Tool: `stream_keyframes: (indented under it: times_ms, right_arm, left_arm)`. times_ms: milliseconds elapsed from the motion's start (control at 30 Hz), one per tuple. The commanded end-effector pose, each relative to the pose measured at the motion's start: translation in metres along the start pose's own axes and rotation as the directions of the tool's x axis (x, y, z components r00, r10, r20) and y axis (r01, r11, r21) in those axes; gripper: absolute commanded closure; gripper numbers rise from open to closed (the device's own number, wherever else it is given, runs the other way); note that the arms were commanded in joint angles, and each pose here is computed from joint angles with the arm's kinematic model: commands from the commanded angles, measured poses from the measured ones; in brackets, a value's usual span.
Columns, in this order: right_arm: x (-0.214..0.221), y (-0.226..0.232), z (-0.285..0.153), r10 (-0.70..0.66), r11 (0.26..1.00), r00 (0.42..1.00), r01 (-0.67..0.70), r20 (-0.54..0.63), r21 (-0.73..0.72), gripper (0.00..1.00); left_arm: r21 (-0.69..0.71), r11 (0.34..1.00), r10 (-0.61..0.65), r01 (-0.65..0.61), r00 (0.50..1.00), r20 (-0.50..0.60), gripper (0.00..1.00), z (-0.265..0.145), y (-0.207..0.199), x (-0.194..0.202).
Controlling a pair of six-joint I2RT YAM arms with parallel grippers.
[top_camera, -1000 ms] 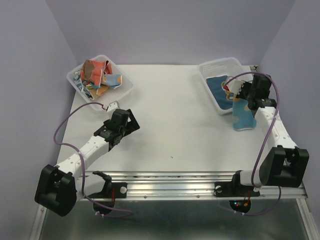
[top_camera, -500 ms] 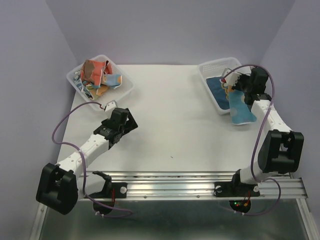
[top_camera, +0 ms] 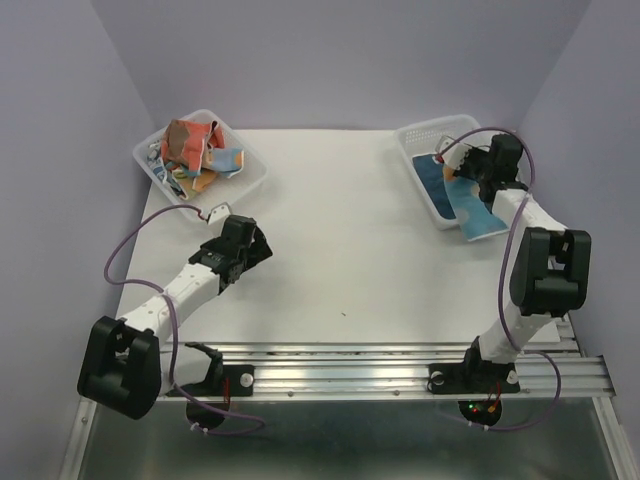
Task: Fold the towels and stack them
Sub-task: Neatly place the folded towel into the bin
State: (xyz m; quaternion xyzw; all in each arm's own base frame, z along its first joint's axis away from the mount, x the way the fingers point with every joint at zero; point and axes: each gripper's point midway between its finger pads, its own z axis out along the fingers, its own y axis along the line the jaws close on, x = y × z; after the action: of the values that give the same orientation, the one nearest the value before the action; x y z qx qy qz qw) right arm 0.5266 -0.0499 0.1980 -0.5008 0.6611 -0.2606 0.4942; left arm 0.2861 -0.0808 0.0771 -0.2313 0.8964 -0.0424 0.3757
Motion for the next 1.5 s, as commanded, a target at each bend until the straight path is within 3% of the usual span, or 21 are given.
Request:
stream_keyframes:
  times_ms: [0, 767, 867, 900, 967, 1000, 1033, 1333, 1433, 1467]
  right_arm:
    - [-0.038, -0.049, 0.01, -0.033, 0.993, 0.989, 0.015, 0.147, 0.119, 0.99]
    - [-0.025, -0.039, 0.071, -0.008, 0.99, 0.984, -0.018, 0.179, 0.14, 0.99]
    - [-0.026, -0.036, 0.075, -0.004, 0.991, 0.984, -0.02, 0.178, 0.132, 0.89]
    - [-0.026, -0.036, 0.076, -0.001, 0.991, 0.985, -0.022, 0.174, 0.13, 0.77]
    - [-0.024, -0.033, 0.079, 0.014, 0.992, 0.988, -0.033, 0.157, 0.122, 0.45]
    - [-0.023, -0.034, 0.079, 0.02, 0.991, 0.988, -0.039, 0.152, 0.125, 0.08]
    - [-0.023, -0.037, 0.078, 0.023, 0.991, 0.989, -0.042, 0.147, 0.129, 0.0]
    - [-0.067, -0.068, 0.035, 0.082, 0.96, 0.972, -0.137, 0.22, 0.244, 0.0]
    - [-0.1, -0.082, 0.01, 0.209, 0.927, 0.94, -0.278, 0.268, 0.252, 0.0]
    - [-0.118, -0.082, 0.004, 0.314, 0.896, 0.897, -0.388, 0.309, 0.217, 0.0]
  left_arm:
    - [-0.028, 0.999, -0.017, 0.018, 0.999, 0.042, 0.01, 0.0, -0.003, -0.02]
    - [-0.093, 0.996, -0.007, 0.006, 1.0, -0.005, 0.01, 0.022, -0.002, -0.019]
    - [-0.091, 0.996, -0.007, 0.007, 1.0, -0.006, 0.01, 0.022, -0.003, -0.019]
    - [-0.092, 0.996, -0.005, 0.005, 1.0, -0.007, 0.01, 0.022, -0.002, -0.019]
    - [-0.089, 0.996, -0.008, 0.008, 1.0, -0.004, 0.01, 0.021, -0.003, -0.019]
    - [-0.084, 0.996, -0.008, 0.008, 1.0, -0.003, 0.01, 0.02, -0.003, -0.02]
    - [-0.078, 0.997, -0.01, 0.01, 1.0, 0.001, 0.01, 0.019, -0.004, -0.021]
    - [0.023, 0.999, -0.033, 0.031, 0.996, 0.081, 0.01, -0.003, -0.022, -0.048]
    - [0.077, 0.996, -0.044, 0.034, 0.991, 0.128, 0.01, -0.019, -0.031, -0.066]
    - [0.106, 0.993, -0.059, 0.041, 0.984, 0.168, 0.01, -0.029, -0.037, -0.08]
